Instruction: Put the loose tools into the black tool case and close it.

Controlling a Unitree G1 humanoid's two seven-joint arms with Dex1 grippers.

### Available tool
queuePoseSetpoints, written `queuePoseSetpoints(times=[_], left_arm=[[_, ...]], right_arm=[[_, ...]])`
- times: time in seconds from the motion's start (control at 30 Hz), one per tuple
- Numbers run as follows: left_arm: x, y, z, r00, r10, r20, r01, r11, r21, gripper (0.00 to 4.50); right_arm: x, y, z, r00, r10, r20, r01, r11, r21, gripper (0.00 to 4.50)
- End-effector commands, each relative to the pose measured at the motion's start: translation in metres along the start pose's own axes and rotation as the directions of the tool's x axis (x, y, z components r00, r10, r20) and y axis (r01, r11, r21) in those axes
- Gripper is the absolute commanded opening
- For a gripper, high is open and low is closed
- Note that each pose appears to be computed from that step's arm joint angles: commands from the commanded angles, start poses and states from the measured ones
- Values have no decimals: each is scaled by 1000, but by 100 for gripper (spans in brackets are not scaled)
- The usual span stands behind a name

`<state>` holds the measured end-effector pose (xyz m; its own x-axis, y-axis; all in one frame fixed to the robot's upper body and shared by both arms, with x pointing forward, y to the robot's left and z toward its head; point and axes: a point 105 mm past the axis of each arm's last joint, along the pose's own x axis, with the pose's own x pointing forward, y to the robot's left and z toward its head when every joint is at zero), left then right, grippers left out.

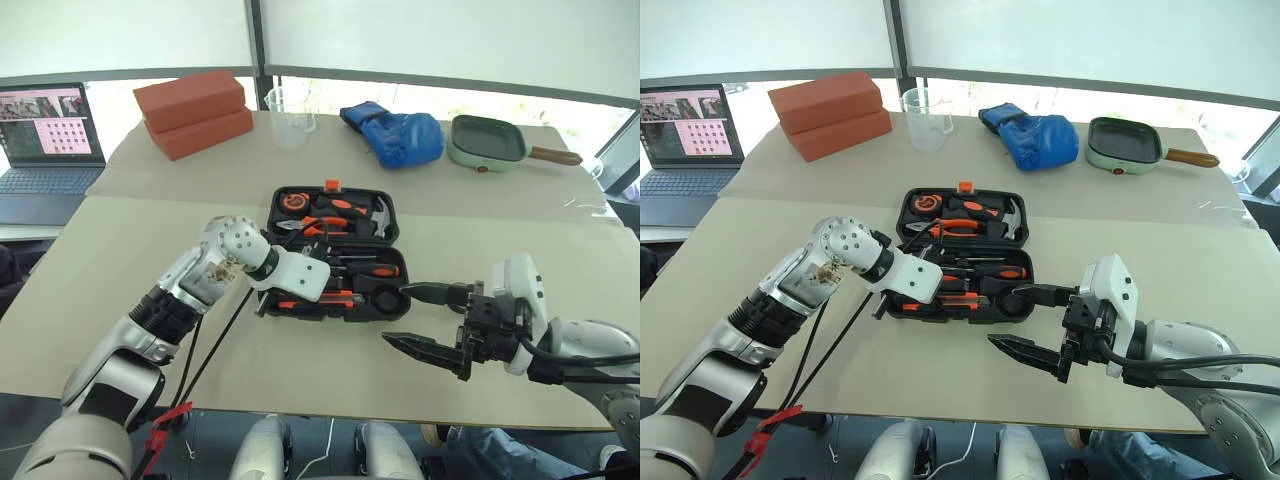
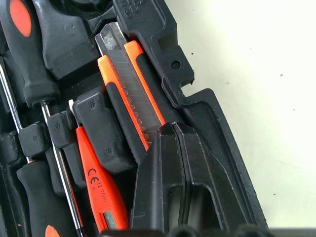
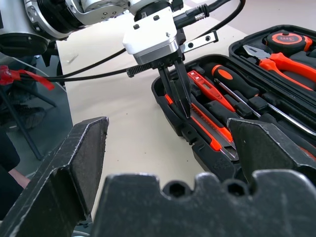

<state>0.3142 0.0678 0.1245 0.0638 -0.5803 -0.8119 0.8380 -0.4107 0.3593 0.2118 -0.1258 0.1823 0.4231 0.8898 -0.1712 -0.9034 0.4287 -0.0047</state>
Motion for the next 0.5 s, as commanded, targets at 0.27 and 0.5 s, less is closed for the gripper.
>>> queuePoseSetpoints(times=[0.27,0.5], left_arm=[[-63,22,9,914,294,281,-179,911,-370,4],[-118,-2,-3,829,435,352,-182,805,-565,174]], right_arm=[[-29,-26,-3,977,-204,-55,199,976,-85,450],[-118,-53,-31,875,-442,-200,447,894,-21,450]])
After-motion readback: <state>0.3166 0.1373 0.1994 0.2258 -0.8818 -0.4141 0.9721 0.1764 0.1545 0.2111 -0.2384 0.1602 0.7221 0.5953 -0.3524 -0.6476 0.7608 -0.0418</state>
